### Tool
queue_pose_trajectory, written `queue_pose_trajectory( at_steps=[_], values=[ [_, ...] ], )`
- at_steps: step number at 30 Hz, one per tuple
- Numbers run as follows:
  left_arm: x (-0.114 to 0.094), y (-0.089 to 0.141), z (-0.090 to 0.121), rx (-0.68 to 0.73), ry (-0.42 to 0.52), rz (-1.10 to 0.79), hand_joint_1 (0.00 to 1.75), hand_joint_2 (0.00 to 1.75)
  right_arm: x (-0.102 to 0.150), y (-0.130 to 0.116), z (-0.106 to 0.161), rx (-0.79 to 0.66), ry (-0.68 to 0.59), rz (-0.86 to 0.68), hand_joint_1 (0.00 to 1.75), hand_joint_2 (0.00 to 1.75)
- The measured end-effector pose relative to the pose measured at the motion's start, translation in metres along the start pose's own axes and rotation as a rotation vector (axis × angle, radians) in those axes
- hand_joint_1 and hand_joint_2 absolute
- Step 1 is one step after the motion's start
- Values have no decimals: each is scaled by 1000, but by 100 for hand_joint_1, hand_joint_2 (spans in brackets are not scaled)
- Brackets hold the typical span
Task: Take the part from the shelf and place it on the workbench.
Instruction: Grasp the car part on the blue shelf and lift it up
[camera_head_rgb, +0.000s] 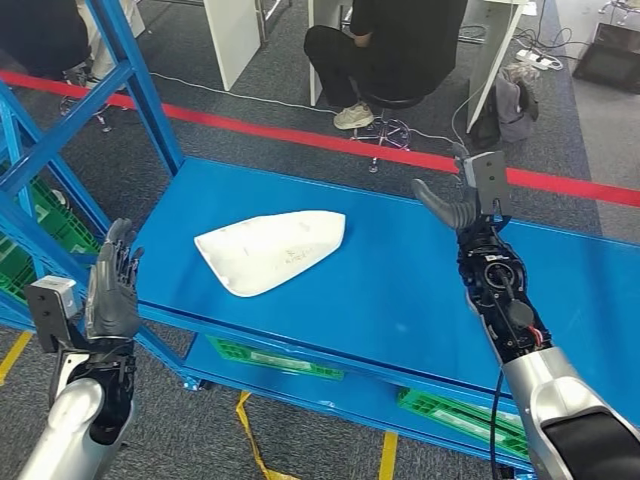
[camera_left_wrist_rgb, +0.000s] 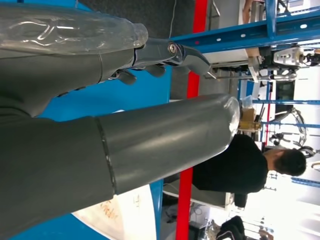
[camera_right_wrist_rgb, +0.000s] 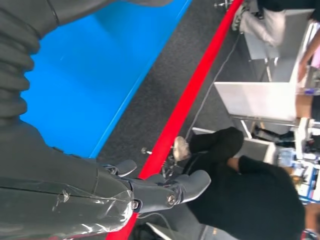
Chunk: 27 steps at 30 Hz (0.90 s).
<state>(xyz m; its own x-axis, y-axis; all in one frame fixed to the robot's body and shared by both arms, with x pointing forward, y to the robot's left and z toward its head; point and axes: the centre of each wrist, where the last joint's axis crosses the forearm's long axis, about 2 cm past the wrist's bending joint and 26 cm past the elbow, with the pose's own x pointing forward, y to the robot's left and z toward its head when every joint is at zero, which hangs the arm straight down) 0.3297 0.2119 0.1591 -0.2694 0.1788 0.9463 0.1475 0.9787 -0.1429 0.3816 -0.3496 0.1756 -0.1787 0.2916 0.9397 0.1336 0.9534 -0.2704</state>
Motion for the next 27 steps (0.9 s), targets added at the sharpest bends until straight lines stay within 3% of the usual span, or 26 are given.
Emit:
queue_pose_trajectory(
  at_steps=[10, 15, 27],
  values=[
    [3, 2, 1, 6, 0, -3, 0, 0, -17, -27, -17, -4, 72, 29, 0, 175],
    [5, 2, 1, -5, -2, 0, 0, 0, -24, -30, -24, 71, 131, 17, 0, 175],
    [11, 1, -6, -16, -27, 12, 0, 0, -28, -5, -39, 379, 242, -90, 0, 175]
  ],
)
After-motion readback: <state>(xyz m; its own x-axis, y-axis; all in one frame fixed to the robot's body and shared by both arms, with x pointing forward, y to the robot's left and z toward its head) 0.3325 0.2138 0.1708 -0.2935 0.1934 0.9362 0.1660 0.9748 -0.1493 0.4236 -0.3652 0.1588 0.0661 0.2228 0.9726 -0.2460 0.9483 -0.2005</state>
